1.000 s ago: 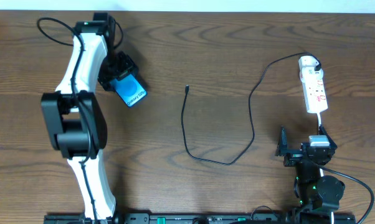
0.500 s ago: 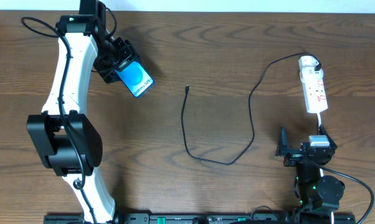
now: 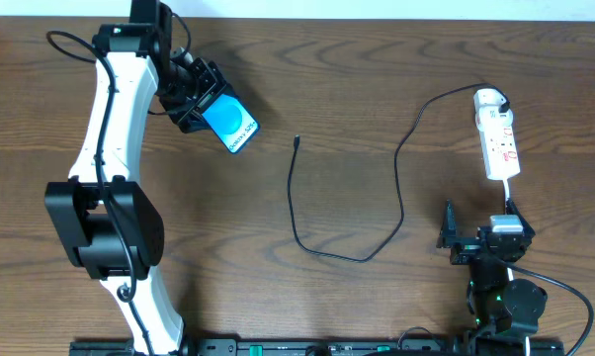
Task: Plug charger to phone and switch on socket
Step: 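Lift the phone with the left gripper and tilt it upright, then raise the right arm and swing its gripper toward the held phone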
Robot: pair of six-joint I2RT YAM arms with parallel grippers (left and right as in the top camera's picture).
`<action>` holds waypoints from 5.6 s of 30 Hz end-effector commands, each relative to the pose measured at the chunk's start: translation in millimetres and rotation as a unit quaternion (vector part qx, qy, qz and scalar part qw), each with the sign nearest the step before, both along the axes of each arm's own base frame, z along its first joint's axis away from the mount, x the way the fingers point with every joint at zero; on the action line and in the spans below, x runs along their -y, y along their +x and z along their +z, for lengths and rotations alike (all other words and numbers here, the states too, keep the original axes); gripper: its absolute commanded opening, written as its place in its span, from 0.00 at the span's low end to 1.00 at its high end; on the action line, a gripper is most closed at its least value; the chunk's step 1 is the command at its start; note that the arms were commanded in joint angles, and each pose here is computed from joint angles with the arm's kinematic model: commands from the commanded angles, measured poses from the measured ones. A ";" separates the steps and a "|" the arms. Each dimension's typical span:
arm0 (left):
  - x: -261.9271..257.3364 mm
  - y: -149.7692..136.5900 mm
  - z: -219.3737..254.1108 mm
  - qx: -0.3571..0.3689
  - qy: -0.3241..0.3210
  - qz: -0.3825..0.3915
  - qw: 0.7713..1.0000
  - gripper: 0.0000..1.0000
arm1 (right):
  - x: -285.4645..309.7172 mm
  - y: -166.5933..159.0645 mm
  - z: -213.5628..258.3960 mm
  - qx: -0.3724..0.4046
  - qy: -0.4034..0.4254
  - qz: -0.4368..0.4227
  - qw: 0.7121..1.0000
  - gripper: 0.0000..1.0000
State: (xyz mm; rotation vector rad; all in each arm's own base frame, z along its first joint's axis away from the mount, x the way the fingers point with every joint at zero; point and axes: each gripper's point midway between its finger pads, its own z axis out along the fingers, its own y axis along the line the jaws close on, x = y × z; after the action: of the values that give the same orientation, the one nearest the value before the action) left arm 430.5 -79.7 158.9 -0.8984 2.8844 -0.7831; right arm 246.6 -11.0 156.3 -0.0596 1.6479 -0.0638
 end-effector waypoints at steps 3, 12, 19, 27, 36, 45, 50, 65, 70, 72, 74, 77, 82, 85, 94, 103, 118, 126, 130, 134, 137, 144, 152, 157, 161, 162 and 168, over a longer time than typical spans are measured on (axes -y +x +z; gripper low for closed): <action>19.2 -3.9 15.6 -0.021 -0.066 0.029 0.997 0.73 | -2.5 -0.1 -1.0 -0.002 0.003 0.006 1.000 0.99; 43.2 -8.4 34.0 -0.038 -0.154 0.026 0.987 0.72 | -2.5 -0.1 -1.0 -0.002 0.003 0.006 1.000 0.99; 58.6 -12.0 50.6 -0.062 -0.221 0.033 0.973 0.72 | -2.5 -0.1 -1.0 -0.002 0.003 0.006 1.000 0.99; 70.8 -17.9 67.7 -0.098 -0.283 0.045 0.953 0.72 | -2.5 -0.1 -1.0 -0.002 0.003 0.006 1.000 0.99; 77.8 -23.9 72.3 -0.143 -0.302 0.072 0.940 0.68 | -2.5 -0.1 -1.0 -0.002 0.003 0.006 1.000 0.99; 85.0 -27.3 86.0 -0.167 -0.343 0.073 0.921 0.68 | -2.5 -0.1 -1.0 -0.002 0.003 0.006 1.000 0.99; 85.7 -27.6 87.5 -0.167 -0.348 0.072 0.920 0.68 | -2.5 -0.1 -1.0 -0.002 0.003 0.006 1.000 0.99; 85.7 -27.6 87.5 -0.167 -0.347 0.072 0.920 0.68 | -2.5 -0.1 -1.0 -0.002 0.003 0.006 1.000 0.99; 85.7 -27.6 87.5 -0.167 -0.348 0.072 0.920 0.67 | -2.5 -0.1 -1.0 -0.002 0.003 0.006 1.000 0.99; 85.7 -27.6 87.5 -0.167 -0.348 0.072 0.920 0.67 | -2.5 -0.1 -1.0 -0.002 0.003 0.006 1.000 0.99; 85.7 -27.6 87.5 -0.167 -0.348 0.072 0.920 0.68 | -2.5 -0.1 -1.0 -0.002 0.003 0.006 1.000 0.99; 85.7 -27.5 87.5 -0.167 -0.347 0.072 0.920 0.67 | -2.5 -0.1 -1.0 -0.002 0.003 0.006 1.000 0.99; 85.7 -27.5 87.5 -0.167 -0.347 0.072 0.920 0.68 | -2.5 -0.1 -1.0 -0.002 0.003 0.006 1.000 0.99; 85.7 -27.6 87.5 -0.167 -0.347 0.072 0.920 0.68 | -2.5 -0.1 -1.0 -0.002 0.003 0.006 1.000 0.99; 85.7 -27.5 87.6 -0.167 -0.347 0.071 0.920 0.67 | -2.5 0.0 -0.7 -0.001 0.002 0.006 1.000 0.99; 85.7 -27.5 87.6 -0.167 -0.347 0.072 0.920 0.68 | -3.1 0.0 0.2 0.001 0.003 0.008 1.000 0.99; 85.7 -27.5 87.5 -0.167 -0.347 0.072 0.920 0.68 | -7.6 -0.1 0.1 0.001 0.003 0.021 1.000 0.99; 85.7 -27.5 87.6 -0.167 -0.347 0.071 0.920 0.67 | -17.0 -0.7 2.8 0.004 0.005 0.048 0.999 0.99; 85.7 -27.5 87.5 -0.167 -0.347 0.072 0.920 0.68 | -18.1 -1.2 8.9 0.008 0.020 0.050 0.999 0.99; 85.7 -27.5 87.5 -0.167 -0.347 0.072 0.920 0.67 | -21.3 -1.3 14.9 0.012 0.023 0.059 0.998 0.99; 85.7 -27.5 87.6 -0.167 -0.347 0.071 0.920 0.68 | -23.6 -1.0 22.3 0.017 0.026 0.066 0.997 0.99; 85.7 -27.5 87.5 -0.167 -0.347 0.072 0.920 0.67 | -25.5 3.2 48.6 0.023 0.025 0.074 0.997 0.99; 85.7 -27.5 87.6 -0.167 -0.347 0.072 0.920 0.67 | -27.3 19.2 74.2 -0.004 0.030 0.086 0.996 0.99; 85.7 -27.5 87.4 -0.167 -0.347 0.072 0.920 0.67 | -38.4 35.0 87.6 -0.029 0.040 0.125 0.991 0.99; 85.6 -27.5 87.3 -0.167 -0.347 0.072 0.920 0.67 | -46.9 51.7 94.7 -0.060 0.052 0.157 0.984 0.99; 85.5 -27.4 86.9 -0.167 -0.346 0.072 0.921 0.68 | -49.7 58.1 96.4 -0.074 0.058 0.169 0.981 0.99; 83.4 -26.7 82.1 -0.165 -0.332 0.077 0.926 0.68 | -55.1 81.8 103.7 -0.139 0.103 0.223 0.959 0.99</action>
State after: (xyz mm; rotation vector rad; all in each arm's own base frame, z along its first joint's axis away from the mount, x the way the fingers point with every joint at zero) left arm 407.0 -161.3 233.4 -1.3986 2.7689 -1.7744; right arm 320.7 36.4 242.2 -0.2496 1.8772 0.3544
